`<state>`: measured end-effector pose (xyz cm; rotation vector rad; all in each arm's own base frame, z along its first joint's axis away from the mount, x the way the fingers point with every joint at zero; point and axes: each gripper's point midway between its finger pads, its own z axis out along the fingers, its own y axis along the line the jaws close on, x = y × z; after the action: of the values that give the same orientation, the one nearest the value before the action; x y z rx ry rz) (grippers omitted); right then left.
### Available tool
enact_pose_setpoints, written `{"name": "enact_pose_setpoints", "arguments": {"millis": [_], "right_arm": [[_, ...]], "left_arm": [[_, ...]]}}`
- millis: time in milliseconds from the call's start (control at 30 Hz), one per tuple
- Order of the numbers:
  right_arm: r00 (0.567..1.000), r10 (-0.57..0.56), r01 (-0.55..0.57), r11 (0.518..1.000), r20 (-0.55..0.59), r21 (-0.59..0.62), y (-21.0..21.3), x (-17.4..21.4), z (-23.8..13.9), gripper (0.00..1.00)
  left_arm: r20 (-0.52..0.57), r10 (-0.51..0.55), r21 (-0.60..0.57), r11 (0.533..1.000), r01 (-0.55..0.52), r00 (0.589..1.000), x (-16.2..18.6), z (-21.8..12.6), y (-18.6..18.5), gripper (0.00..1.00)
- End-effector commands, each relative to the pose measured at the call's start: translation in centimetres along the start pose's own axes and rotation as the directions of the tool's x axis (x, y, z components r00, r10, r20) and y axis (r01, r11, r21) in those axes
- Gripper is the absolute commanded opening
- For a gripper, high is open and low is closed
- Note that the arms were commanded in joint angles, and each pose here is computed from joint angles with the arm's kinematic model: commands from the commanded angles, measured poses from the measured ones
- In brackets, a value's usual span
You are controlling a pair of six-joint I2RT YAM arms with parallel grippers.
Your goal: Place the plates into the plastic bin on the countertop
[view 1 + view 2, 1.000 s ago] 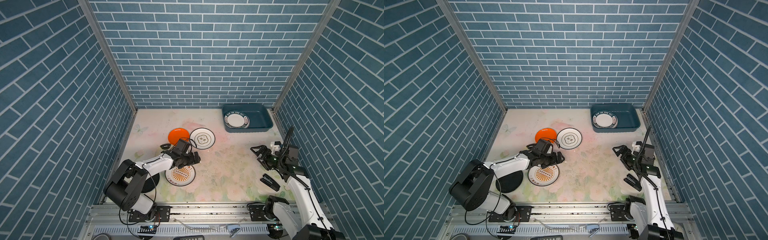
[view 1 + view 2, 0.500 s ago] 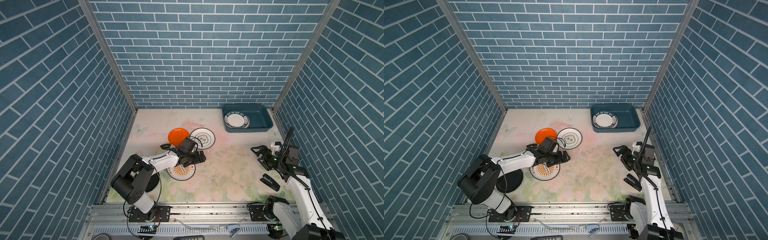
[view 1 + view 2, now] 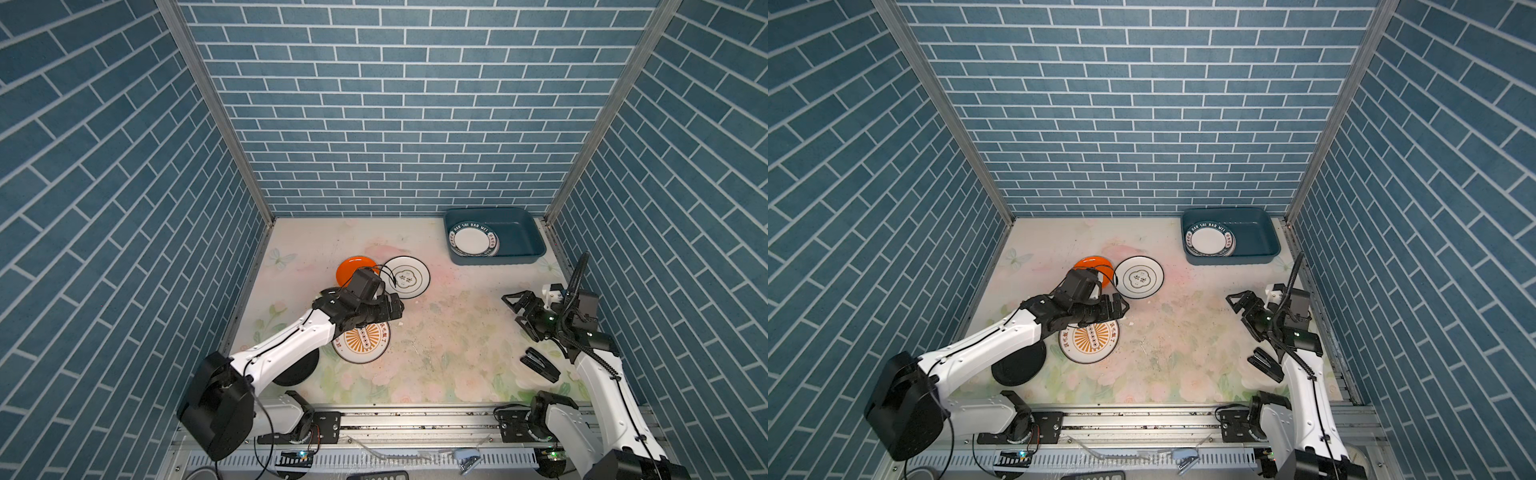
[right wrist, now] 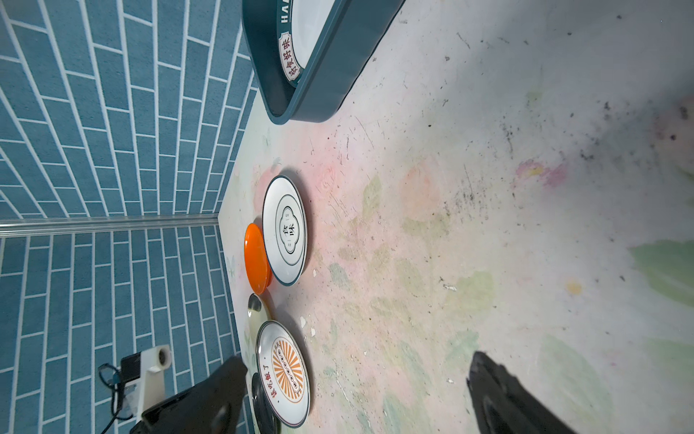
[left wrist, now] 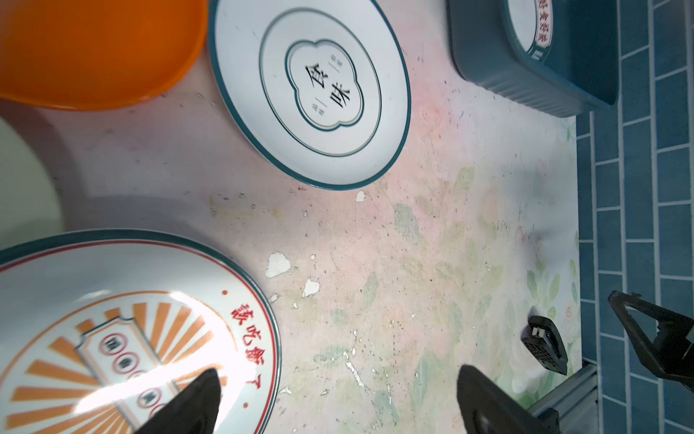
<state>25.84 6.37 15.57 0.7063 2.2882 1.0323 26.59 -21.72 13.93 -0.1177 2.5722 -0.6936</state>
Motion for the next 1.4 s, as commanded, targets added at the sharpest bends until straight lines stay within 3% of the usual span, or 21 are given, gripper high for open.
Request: {"name": "enact_pose_setpoints", "arguments": {"millis": [0, 167, 433, 833, 1367], "right_arm": [[1.000, -0.012, 0.012, 0.999, 0.016, -0.035, 1.8, -0.6, -1.0, 0.93], [1.000, -0.010, 0.010, 0.998, 0.009, -0.068, 2.7, -0.5, -1.4, 0.93], [1.000, 0.008, -0.009, 0.993, -0.010, -0.120, 3.9, -0.4, -1.6, 0.93], [1.000, 0.019, -0.021, 0.994, -0.017, -0.106, 3.9, -0.5, -1.7, 0.93], [0.999, 0.034, -0.035, 0.996, -0.009, -0.081, 3.4, -0.7, -1.8, 0.92]], "left_arm": [[0.040, 0.012, -0.168, 0.986, -0.005, 0.999, 0.2, -3.0, 3.8, 1.00], [0.078, -0.105, -0.202, 0.972, 0.118, 0.991, 1.3, -5.5, 8.1, 1.00], [0.090, -0.288, -0.187, 0.935, 0.300, 0.953, 4.2, -5.7, 13.0, 1.00], [0.016, -0.363, -0.148, 0.921, 0.361, 0.932, 6.0, -2.8, 15.3, 0.99], [0.036, -0.374, -0.121, 0.919, 0.376, 0.927, 6.7, -0.6, 16.4, 0.68]]}}
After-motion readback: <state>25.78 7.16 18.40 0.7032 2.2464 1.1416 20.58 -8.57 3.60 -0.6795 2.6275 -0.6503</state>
